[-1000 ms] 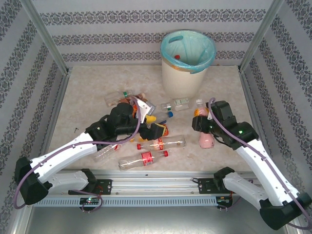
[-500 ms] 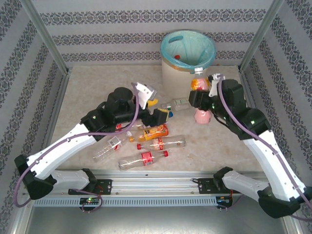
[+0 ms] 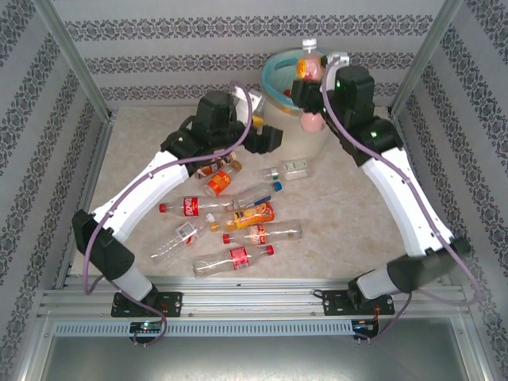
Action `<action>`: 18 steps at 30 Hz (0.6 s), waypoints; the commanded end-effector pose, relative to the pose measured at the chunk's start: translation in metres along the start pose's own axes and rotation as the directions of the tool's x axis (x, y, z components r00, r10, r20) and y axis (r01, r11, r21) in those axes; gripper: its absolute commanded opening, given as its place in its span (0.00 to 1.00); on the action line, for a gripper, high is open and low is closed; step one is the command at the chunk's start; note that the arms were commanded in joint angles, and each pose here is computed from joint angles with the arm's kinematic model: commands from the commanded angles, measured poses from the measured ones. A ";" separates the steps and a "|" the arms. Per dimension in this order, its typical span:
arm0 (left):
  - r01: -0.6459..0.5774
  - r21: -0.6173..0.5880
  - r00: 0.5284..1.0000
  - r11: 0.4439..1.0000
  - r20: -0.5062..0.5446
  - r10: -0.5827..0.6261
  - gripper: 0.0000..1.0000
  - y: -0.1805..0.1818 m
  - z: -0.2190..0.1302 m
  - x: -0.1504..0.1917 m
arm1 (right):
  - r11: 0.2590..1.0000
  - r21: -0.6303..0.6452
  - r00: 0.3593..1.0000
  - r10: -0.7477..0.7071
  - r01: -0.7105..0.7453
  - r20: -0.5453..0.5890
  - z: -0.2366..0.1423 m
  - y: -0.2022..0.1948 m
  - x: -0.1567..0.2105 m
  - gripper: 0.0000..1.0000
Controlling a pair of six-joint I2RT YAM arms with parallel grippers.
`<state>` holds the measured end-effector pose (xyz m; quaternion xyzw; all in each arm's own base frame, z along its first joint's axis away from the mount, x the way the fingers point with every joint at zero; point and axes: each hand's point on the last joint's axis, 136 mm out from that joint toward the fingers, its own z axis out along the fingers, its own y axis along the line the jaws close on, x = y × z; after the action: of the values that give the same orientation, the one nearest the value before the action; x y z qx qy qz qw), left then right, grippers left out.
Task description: Put the plastic bottles in the bin
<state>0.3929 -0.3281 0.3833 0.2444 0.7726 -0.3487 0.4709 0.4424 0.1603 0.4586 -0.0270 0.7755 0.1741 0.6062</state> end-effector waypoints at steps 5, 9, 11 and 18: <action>-0.002 0.080 1.000 0.997 -0.009 0.003 0.79 -0.002 0.027 -0.036 | 0.992 0.021 0.970 -0.127 0.126 0.209 0.049 -0.008 -0.065 0.56; 0.005 0.087 0.999 0.996 -0.040 -0.001 0.78 0.004 0.049 -0.040 | 0.988 0.022 0.967 -0.155 0.154 0.204 0.090 -0.025 -0.054 0.56; 0.004 0.085 0.999 0.996 -0.044 -0.001 0.77 0.006 0.055 -0.042 | 0.985 0.027 0.967 -0.172 0.170 0.189 0.109 -0.036 -0.042 0.56; -0.008 0.054 1.000 0.998 -0.027 0.010 0.78 0.018 0.065 -0.044 | 0.988 0.033 0.977 -0.154 0.151 0.150 0.151 -0.078 -0.003 0.59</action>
<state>0.4631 -0.3759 0.3835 0.2595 0.7742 -0.3691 0.4439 0.5973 0.1390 0.3978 -0.0626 0.7545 0.1076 0.6444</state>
